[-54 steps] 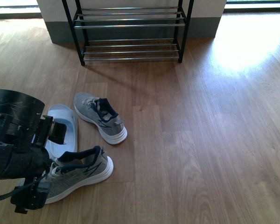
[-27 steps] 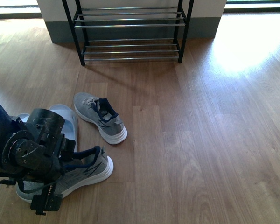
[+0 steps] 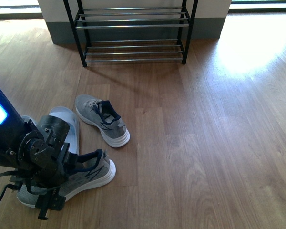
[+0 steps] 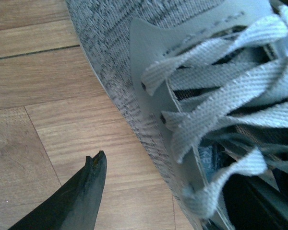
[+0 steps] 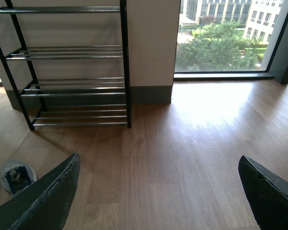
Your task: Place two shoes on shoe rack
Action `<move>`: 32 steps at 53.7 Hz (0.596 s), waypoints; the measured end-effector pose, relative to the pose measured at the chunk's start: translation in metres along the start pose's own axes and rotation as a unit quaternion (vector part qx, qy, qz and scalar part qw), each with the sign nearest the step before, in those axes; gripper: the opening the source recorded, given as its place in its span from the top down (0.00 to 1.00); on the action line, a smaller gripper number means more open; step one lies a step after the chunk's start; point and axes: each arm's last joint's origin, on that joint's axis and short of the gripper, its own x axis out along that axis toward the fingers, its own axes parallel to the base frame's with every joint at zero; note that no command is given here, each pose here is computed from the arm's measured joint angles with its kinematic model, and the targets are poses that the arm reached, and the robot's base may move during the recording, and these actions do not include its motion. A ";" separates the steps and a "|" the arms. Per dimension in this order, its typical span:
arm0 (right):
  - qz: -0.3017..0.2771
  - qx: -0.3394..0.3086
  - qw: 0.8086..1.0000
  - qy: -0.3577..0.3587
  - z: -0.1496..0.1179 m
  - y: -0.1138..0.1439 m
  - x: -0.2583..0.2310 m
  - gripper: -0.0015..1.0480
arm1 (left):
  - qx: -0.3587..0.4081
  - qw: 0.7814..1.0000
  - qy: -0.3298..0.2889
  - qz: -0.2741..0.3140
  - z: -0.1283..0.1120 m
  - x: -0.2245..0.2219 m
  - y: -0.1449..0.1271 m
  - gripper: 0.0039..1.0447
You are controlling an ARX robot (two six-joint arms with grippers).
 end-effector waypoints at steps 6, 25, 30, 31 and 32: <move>0.000 0.000 1.000 0.000 0.000 0.000 0.000 0.09 | 0.010 1.000 -0.002 0.007 0.000 0.002 0.001 0.54; 0.000 0.000 1.000 0.000 0.000 0.000 0.000 0.09 | 0.062 0.997 -0.031 0.020 -0.002 0.002 -0.005 0.99; 0.000 0.000 1.000 0.000 0.000 0.000 0.000 0.09 | 0.072 0.996 -0.037 0.021 -0.003 0.002 -0.004 0.99; 0.000 0.000 1.000 0.000 0.000 0.000 0.000 0.09 | 0.072 0.996 -0.037 0.021 -0.003 0.002 -0.005 0.99; 0.000 0.000 1.000 0.000 0.000 0.000 0.000 0.09 | 0.075 0.996 -0.039 0.021 -0.003 0.000 -0.004 0.99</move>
